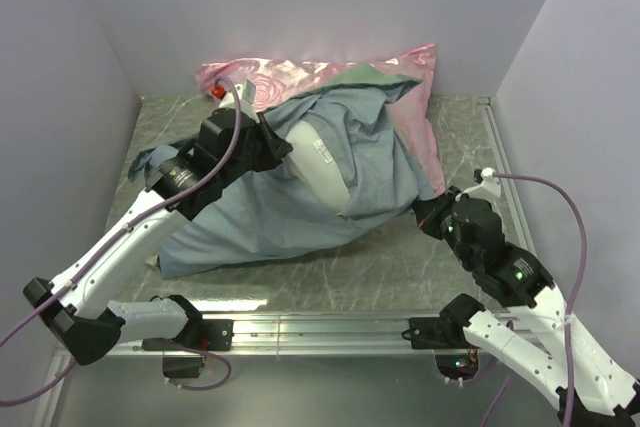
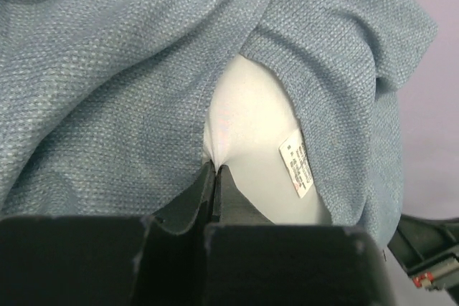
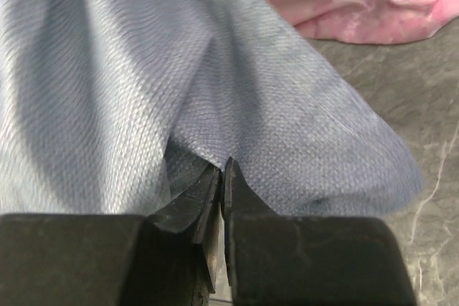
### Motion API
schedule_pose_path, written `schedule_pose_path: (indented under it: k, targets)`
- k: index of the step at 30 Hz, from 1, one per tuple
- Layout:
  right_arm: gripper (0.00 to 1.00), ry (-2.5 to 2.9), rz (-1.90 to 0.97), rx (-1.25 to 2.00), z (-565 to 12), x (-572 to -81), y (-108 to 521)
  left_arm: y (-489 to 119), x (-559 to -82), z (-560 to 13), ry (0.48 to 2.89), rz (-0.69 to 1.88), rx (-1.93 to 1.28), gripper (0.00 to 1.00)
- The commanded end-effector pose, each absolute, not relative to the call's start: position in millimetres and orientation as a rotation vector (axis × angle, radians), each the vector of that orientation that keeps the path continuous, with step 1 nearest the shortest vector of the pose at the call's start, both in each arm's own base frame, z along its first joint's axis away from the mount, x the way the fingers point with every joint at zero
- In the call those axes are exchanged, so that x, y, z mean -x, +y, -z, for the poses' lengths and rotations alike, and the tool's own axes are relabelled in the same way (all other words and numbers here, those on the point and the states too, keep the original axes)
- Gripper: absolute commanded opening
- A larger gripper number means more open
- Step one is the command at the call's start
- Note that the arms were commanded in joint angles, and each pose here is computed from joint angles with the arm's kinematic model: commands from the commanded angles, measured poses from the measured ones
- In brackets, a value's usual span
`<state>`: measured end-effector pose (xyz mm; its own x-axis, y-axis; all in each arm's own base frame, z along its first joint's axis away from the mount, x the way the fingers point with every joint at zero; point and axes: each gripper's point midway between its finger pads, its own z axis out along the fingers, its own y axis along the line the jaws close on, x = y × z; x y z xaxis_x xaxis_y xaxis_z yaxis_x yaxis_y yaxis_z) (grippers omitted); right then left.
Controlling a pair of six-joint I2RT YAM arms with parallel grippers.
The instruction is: Remove the pillowcase from the pillow
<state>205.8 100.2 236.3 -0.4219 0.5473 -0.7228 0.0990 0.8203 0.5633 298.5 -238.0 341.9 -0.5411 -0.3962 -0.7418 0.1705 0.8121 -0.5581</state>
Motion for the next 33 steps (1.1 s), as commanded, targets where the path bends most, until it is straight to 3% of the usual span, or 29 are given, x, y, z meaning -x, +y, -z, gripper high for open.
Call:
schedule_pose_path:
  k: [1,8,14,20,21,24,27,33]
  targets:
    - [0.06,1.934,-0.134,-0.611,-230.7,-215.8,35.1,-169.4,-314.1,-367.4,1.857,0.566,0.323,0.0]
    - [0.07,2.003,-0.144,-0.633,-198.6,-245.0,18.4,-139.0,-302.9,-355.9,1.862,0.539,0.346,0.0]
    - [0.06,2.156,-0.331,-0.552,-151.1,-257.4,52.4,-150.9,-296.7,-348.1,1.893,0.608,0.302,0.0]
    - [0.27,2.175,-0.43,-0.413,-159.6,-252.4,82.3,-160.6,-298.3,-334.2,1.927,0.637,0.277,0.01]
    - [0.39,2.106,-0.448,-0.388,-183.2,-251.4,85.2,-160.9,-298.8,-328.0,1.937,0.635,0.278,0.0]
    - [0.6,2.0,-0.499,-0.311,-221.6,-244.6,99.2,-166.6,-298.4,-321.8,1.951,0.661,0.27,0.01]
    - [0.69,1.889,-0.63,-0.187,-272.1,-238.7,120.7,-174.2,-295.9,-313.1,1.975,0.696,0.252,0.0]
    - [0.77,1.924,-0.766,-0.013,-281.8,-241.3,180.4,-196.0,-284.1,-295.4,2.023,0.732,0.211,0.01]
